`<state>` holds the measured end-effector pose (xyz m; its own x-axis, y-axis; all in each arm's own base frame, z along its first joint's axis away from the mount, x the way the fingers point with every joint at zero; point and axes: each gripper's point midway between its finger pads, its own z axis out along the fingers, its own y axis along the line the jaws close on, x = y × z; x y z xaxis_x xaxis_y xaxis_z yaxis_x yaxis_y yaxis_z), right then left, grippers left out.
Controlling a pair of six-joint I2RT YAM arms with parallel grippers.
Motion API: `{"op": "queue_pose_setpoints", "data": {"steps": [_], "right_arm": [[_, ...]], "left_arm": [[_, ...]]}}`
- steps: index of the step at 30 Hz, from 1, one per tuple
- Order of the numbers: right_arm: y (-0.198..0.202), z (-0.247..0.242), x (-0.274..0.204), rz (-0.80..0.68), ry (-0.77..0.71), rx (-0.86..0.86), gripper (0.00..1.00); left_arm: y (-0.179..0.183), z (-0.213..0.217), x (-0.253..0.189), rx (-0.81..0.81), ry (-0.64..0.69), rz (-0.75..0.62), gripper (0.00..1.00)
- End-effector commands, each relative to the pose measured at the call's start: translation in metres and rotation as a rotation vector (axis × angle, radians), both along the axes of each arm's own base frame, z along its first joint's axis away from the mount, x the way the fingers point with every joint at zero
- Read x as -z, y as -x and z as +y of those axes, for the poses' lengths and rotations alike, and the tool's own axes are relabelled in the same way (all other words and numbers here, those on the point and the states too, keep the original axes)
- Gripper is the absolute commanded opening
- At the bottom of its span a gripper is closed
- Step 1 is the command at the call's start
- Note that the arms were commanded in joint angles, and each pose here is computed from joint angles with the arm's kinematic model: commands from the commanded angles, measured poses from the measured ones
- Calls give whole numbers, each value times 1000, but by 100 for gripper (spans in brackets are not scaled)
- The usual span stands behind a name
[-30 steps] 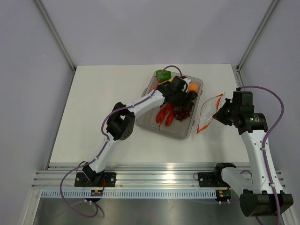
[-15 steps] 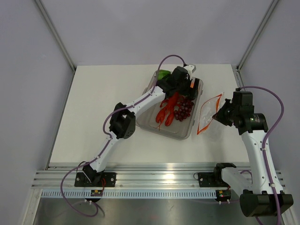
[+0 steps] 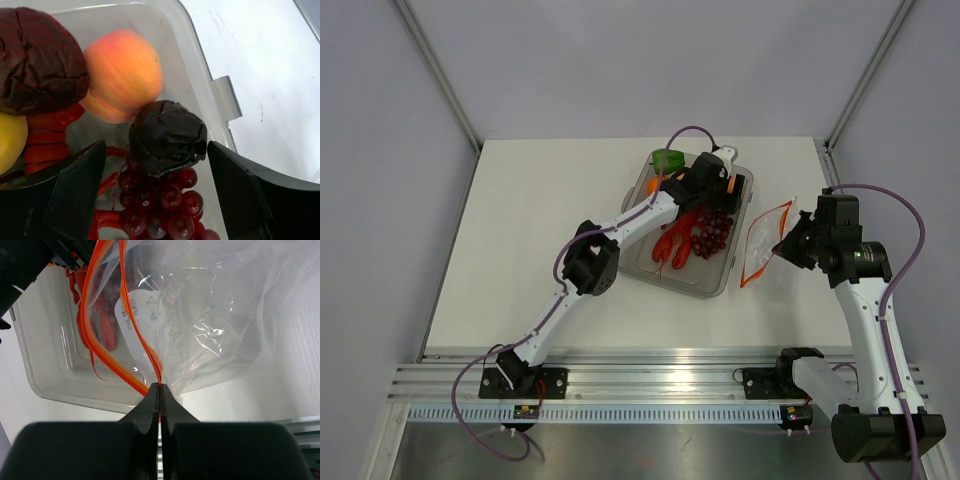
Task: Place the food in the zip-top bag and seal the zipper
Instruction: Pick up the fake fruit from the bin.
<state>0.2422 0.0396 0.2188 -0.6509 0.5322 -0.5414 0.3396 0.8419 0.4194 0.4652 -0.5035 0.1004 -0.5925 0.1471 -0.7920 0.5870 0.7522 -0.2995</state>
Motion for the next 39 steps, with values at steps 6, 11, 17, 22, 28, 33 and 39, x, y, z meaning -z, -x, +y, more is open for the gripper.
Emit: {"op": "queue_pose_setpoints", "data": {"steps": [6,11,17,22,28,33,39], "right_arm": [[-5,6,-18,-52,-25,-27,0],[-5,7,-18,-54,-31,-25,0],[-7,9,-18,-58,-39,-32,0],[-6,9,-16,-51,-41,-33,0],[-7,9,-15,-54,-41,-31,0],[-10,10,-13,-55,-46,-38,0],[-18,12,-3,-37,-50,-47,0]], "left_arm": [[-23,-16,-33,-19,93,-118,79],[-24,-14,-31,-12,72,-131,74],[-20,-11,-18,-6,40,-114,72],[-15,-9,-17,6,31,-95,57],[-9,2,-54,8,57,-130,40],[-5,14,-67,12,50,-123,30],[9,31,-102,18,63,-148,20]]}}
